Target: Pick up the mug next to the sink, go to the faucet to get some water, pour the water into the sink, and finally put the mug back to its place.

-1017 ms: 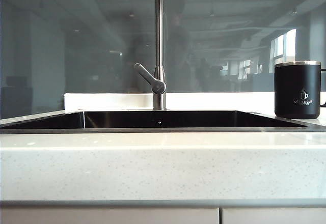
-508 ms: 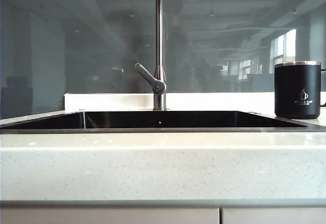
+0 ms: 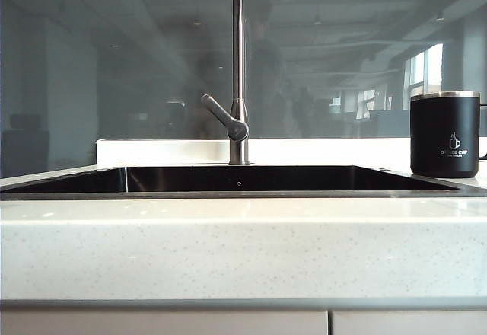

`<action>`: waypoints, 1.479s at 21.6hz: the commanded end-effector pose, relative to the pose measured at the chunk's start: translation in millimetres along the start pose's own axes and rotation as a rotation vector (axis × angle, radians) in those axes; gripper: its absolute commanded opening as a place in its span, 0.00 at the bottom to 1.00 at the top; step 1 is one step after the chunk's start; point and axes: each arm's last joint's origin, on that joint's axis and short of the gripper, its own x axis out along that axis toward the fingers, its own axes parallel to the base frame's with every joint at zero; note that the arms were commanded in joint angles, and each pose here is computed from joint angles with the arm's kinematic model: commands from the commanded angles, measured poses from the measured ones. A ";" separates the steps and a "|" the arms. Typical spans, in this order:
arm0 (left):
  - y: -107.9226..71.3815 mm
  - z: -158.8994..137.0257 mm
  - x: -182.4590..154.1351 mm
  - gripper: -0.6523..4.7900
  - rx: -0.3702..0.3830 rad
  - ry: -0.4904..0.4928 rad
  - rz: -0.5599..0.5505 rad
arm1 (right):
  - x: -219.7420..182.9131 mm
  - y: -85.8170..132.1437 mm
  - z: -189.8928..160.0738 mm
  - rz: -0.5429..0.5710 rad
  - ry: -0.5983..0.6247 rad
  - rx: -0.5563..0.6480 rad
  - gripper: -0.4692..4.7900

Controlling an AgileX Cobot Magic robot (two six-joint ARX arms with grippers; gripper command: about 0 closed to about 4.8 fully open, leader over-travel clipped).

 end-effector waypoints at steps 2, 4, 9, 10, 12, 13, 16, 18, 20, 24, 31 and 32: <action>-0.2 2.5 -0.1 0.11 -0.006 -0.016 -0.015 | 0.0 -0.1 0.4 -0.001 -0.013 -0.003 0.08; -0.2 2.5 -0.1 0.11 -0.007 -0.016 -0.016 | 0.0 -0.1 0.4 -0.001 -0.013 -0.003 0.08; -0.2 2.5 -0.1 0.11 -0.006 -0.016 -0.017 | 0.0 -0.1 0.3 -0.001 -0.013 -0.003 0.08; -0.4 2.5 -0.1 0.11 -0.006 -0.016 -0.022 | 0.0 -0.1 0.4 -0.001 -0.013 -0.003 0.08; -0.6 2.4 -0.1 0.11 -0.006 -0.016 -0.031 | 0.0 -0.1 0.3 -0.001 -0.013 -0.003 0.08; -0.7 2.4 -0.1 0.11 -0.006 -0.016 -0.035 | 0.0 -0.1 0.4 -0.001 -0.013 -0.003 0.08; -0.7 2.5 -0.1 0.11 -0.006 -0.016 -0.035 | 0.0 -0.1 0.3 -0.001 -0.013 -0.003 0.08; -0.7 2.4 -0.1 0.11 -0.006 -0.015 -0.035 | 0.0 -0.1 0.3 -0.001 -0.013 -0.003 0.08; -0.7 2.4 -0.1 0.11 -0.006 -0.015 -0.034 | 0.0 -0.1 0.3 -0.001 -0.013 -0.003 0.08; -0.7 2.4 -0.1 0.11 -0.006 -0.015 -0.034 | 0.0 -0.1 0.3 -0.001 -0.013 -0.003 0.08; -0.7 2.4 -0.1 0.11 -0.006 -0.015 -0.034 | 0.0 -0.1 0.3 -0.001 -0.013 -0.003 0.08; -0.7 2.3 -0.1 0.11 -0.006 -0.015 -0.034 | 0.0 -0.1 0.3 -0.001 -0.013 -0.003 0.08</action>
